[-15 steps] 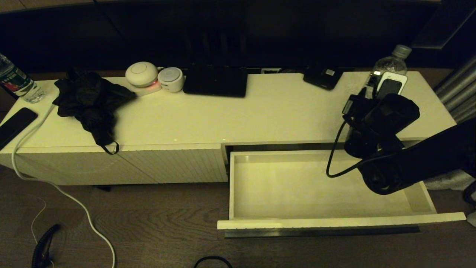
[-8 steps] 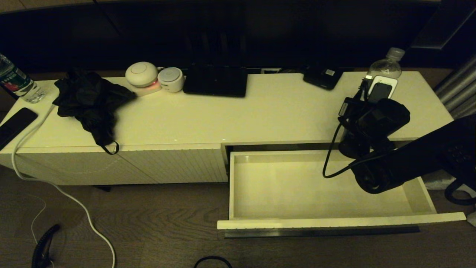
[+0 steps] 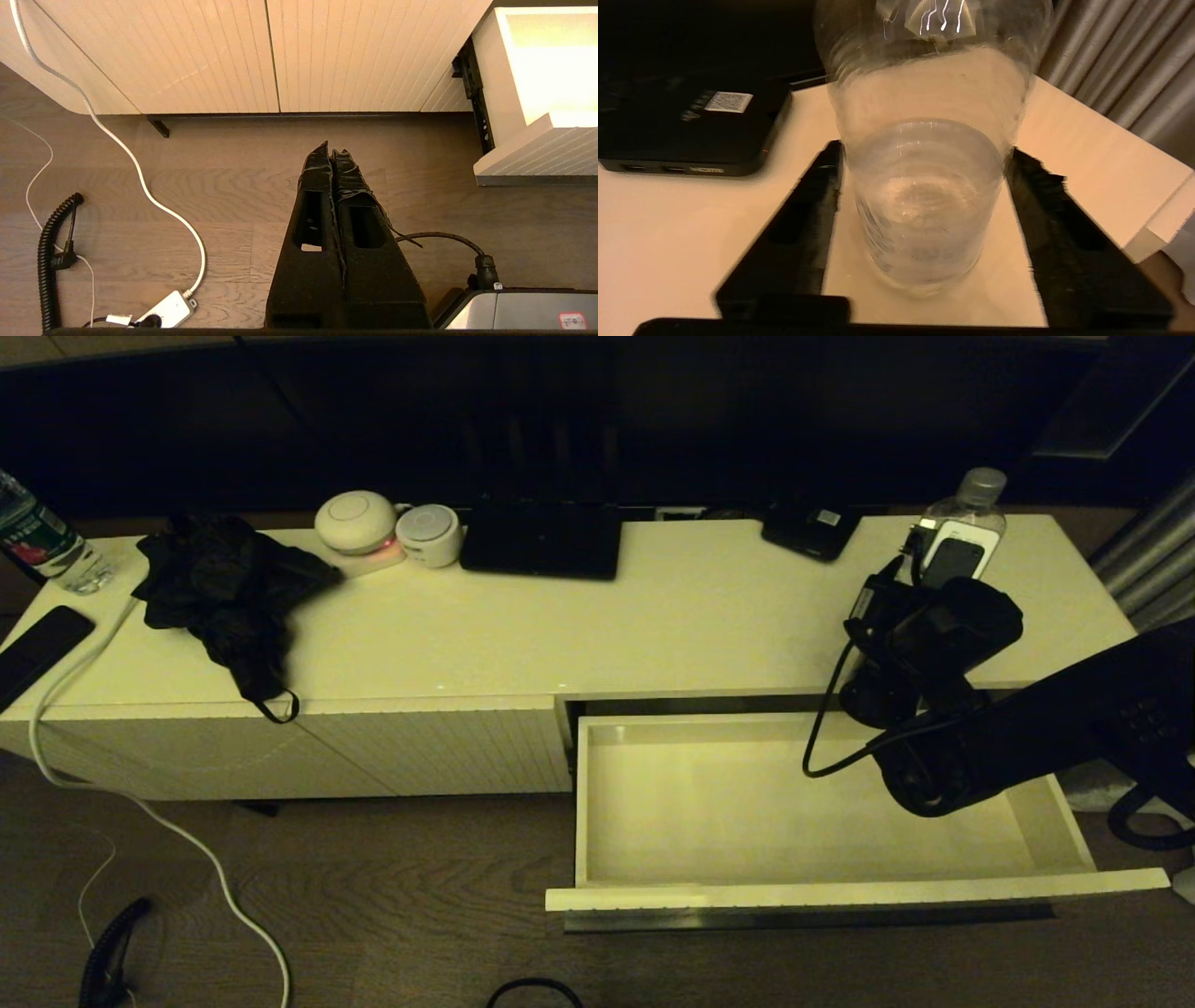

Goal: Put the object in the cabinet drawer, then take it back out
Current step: Take the mineral water out of the drawer and put it on the table, then close the drawer

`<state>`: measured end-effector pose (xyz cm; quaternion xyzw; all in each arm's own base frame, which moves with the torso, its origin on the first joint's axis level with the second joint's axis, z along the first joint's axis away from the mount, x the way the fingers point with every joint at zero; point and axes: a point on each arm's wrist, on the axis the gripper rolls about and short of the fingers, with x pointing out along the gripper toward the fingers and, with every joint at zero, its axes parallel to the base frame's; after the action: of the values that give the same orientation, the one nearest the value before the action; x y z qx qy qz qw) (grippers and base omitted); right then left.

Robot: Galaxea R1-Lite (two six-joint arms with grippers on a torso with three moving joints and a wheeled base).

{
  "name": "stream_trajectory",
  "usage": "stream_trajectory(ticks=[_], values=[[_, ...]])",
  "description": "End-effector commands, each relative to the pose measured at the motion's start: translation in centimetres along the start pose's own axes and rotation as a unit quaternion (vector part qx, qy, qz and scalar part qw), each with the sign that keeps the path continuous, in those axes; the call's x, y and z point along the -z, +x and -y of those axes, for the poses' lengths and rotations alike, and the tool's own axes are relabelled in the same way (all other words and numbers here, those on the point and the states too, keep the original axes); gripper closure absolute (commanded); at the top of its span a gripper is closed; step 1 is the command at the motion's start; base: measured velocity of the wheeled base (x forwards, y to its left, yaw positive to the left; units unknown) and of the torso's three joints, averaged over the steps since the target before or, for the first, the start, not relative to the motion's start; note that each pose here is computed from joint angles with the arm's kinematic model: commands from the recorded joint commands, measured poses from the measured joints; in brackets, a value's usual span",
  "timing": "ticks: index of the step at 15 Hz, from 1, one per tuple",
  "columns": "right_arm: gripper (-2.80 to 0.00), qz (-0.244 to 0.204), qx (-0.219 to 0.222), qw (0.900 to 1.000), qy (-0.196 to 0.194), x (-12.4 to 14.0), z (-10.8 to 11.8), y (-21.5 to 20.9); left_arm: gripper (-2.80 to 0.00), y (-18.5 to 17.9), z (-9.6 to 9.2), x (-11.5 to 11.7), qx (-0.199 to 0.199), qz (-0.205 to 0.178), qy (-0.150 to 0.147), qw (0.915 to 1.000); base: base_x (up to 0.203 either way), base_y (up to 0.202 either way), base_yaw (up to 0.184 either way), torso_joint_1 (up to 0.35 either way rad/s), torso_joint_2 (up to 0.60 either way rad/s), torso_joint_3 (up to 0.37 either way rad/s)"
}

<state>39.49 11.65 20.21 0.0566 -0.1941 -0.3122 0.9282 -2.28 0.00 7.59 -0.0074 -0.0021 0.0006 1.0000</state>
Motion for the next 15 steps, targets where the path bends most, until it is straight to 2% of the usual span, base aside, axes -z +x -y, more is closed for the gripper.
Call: stream_trajectory(ticks=[1,5,9,12,15], values=[[-2.80,0.006,-0.004,1.000,0.010,-0.8,-0.1,-0.3,0.00,0.0,0.0,0.0,0.000,0.001,0.000,1.0000,0.000,0.000,0.000,0.000,0.00,0.000],[-2.80,0.010,-0.016,1.000,0.020,-3.3,0.4,-1.2,0.00,0.0,0.0,0.0,0.000,0.000,0.000,1.0000,0.000,0.000,0.000,0.000,0.00,0.000],[-2.80,0.007,-0.020,1.000,0.015,-5.1,1.9,-2.1,0.00,0.0,0.0,0.0,0.000,0.001,0.000,1.0000,0.000,0.000,0.000,0.000,0.00,0.000],[-2.80,0.026,-0.017,0.999,0.031,-8.7,3.6,-2.6,0.00,0.0,0.0,0.0,0.000,0.000,0.000,1.0000,0.000,0.000,0.000,0.000,0.00,0.000],[-2.80,0.042,-0.027,0.998,0.024,-11.6,5.3,-3.8,0.00,0.0,0.0,0.0,0.000,0.000,0.000,1.0000,0.000,0.000,0.000,0.000,0.00,0.000]])
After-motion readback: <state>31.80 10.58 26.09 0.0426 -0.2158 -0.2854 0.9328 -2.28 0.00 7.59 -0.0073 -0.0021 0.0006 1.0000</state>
